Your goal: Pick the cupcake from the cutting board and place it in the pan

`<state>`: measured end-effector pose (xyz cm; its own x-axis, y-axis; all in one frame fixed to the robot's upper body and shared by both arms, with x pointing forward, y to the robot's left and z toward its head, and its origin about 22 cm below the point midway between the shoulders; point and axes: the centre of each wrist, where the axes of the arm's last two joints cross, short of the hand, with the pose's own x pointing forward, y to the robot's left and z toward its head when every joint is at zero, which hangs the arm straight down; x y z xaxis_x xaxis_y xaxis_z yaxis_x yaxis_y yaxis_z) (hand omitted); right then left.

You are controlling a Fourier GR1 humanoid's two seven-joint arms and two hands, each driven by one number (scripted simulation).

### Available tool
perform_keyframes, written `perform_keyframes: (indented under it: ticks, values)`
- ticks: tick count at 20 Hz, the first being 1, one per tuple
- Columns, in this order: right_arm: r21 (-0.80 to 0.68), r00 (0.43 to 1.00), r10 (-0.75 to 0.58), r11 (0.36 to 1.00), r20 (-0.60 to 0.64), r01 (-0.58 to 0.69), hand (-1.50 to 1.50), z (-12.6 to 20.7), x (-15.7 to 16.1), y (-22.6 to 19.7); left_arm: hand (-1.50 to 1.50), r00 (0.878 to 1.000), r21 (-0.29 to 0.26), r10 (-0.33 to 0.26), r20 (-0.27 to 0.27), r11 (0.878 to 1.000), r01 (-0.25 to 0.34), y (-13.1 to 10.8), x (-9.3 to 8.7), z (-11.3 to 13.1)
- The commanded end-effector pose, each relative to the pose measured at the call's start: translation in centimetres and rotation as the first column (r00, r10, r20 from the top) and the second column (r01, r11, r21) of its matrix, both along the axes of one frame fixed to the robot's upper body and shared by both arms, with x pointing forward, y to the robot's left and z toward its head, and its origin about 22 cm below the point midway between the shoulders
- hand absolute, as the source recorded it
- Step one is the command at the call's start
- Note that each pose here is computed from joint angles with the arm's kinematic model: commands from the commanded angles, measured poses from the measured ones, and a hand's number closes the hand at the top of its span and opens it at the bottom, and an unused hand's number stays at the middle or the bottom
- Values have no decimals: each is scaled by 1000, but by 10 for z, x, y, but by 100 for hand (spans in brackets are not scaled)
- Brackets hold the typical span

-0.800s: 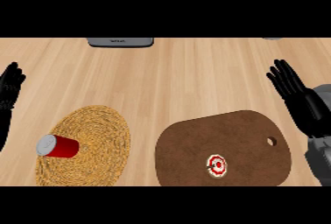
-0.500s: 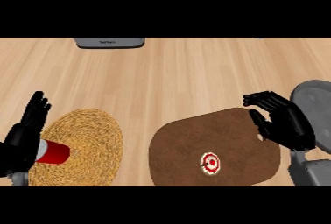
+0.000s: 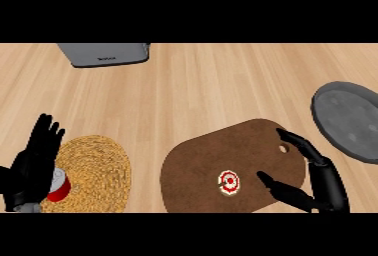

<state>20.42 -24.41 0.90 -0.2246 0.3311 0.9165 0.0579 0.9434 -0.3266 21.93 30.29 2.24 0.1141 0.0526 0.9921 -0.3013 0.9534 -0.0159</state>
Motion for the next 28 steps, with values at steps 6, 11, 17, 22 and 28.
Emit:
perform_keyframes:
  ticks: [6,11,17,22,28]
  values:
    - [-202,974,-216,953,70,226,-150,-5,-66,39,0,984,-121,-10,-177,993,-12,-29,-14,-38]
    - [-291,948,-317,906,16,307,-150,10,-71,45,0,983,-135,-38,-180,991,14,-43,-22,-39]
    - [-584,920,-314,802,-236,123,-150,10,-62,28,0,984,-138,-100,-151,987,79,-60,-11,-33]
    - [-741,849,-384,671,-364,-14,-150,29,-51,35,0,980,-128,-108,-165,988,87,-73,-9,-38]
    - [-792,827,-406,606,-388,-74,-150,83,-8,90,0,979,-127,-83,-185,990,60,-69,5,-51]
